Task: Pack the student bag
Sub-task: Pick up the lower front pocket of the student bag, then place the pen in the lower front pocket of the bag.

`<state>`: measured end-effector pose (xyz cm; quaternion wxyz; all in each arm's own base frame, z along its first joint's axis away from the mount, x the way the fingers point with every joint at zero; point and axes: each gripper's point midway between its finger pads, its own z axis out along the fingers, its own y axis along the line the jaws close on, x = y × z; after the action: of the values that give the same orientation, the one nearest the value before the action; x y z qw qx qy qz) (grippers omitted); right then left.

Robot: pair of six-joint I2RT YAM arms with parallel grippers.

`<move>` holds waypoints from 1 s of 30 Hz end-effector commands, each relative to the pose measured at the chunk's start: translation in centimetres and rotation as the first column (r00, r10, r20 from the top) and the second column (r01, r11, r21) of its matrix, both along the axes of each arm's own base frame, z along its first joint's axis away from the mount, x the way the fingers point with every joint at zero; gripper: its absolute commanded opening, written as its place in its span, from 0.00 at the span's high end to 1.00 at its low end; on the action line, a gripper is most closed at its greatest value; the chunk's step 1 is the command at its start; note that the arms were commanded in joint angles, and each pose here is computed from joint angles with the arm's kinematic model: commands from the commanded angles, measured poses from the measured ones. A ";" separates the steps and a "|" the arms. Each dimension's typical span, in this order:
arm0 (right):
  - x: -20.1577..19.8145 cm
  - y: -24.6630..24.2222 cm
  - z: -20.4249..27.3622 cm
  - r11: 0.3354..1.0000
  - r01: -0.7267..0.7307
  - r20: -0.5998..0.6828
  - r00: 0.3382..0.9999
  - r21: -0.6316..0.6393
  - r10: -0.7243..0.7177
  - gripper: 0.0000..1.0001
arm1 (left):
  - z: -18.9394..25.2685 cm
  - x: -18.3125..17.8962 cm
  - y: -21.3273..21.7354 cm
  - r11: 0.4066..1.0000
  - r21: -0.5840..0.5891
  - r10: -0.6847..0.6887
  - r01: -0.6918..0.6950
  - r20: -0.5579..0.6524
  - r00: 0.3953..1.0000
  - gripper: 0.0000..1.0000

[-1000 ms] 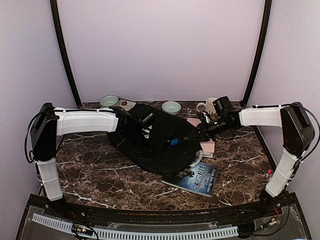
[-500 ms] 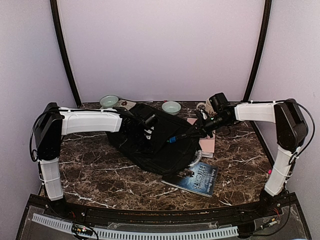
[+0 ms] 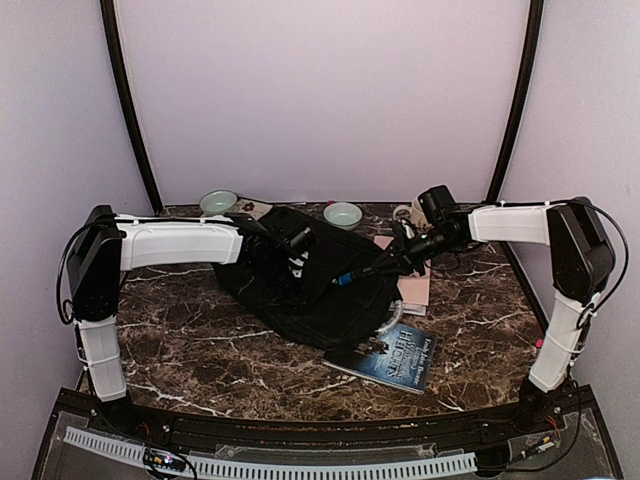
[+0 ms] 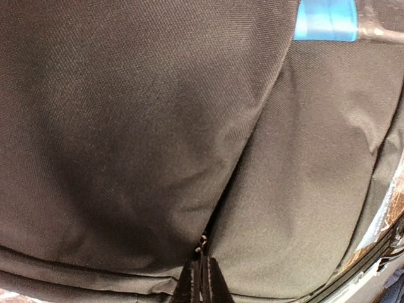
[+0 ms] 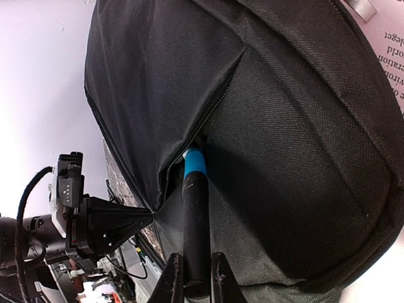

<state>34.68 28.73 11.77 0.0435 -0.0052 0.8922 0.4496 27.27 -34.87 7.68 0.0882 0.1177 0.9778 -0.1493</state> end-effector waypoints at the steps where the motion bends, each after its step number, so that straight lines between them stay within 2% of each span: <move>1: 2.5 -0.1 -0.6 0.997 0.080 0.004 0.997 -0.022 -0.080 1.00 | 4.9 -0.1 -1.2 0.993 -0.108 -0.036 0.045 0.081 0.996 1.00; 8: 4.6 0.8 0.4 0.994 0.109 0.019 0.994 0.018 -0.109 1.00 | 4.3 -1.9 -0.9 0.994 -0.086 -0.062 0.068 0.074 0.995 1.00; 14: 4.7 1.6 0.9 0.989 0.112 0.032 0.993 0.092 -0.115 1.00 | 4.4 -2.8 -1.6 0.992 -0.098 -0.066 0.074 0.077 0.995 1.00; 21: 3.7 5.7 2.8 0.988 0.072 0.222 0.970 0.133 -0.100 1.00 | 5.3 -3.0 -2.7 0.986 -0.143 -0.070 0.085 0.105 0.992 1.00; 25: 3.2 8.6 4.2 0.977 0.039 0.326 0.939 0.210 -0.107 1.00 | 6.2 -2.9 -3.3 0.979 -0.182 -0.068 0.091 0.131 0.989 1.00; 28: 2.8 9.1 4.4 0.973 0.006 0.348 0.933 0.233 -0.089 0.95 | 6.7 -2.8 -3.4 0.977 -0.195 -0.062 0.089 0.143 0.988 1.00; 30: 2.3 9.0 4.2 0.979 -0.022 0.374 0.925 0.204 -0.057 0.87 | 6.6 -2.8 -3.2 0.978 -0.190 -0.056 0.082 0.140 0.989 1.00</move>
<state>36.00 36.92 12.10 0.1486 -0.0334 0.8535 0.4983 24.72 -36.84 11.20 0.1307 0.1455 0.9616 -0.1928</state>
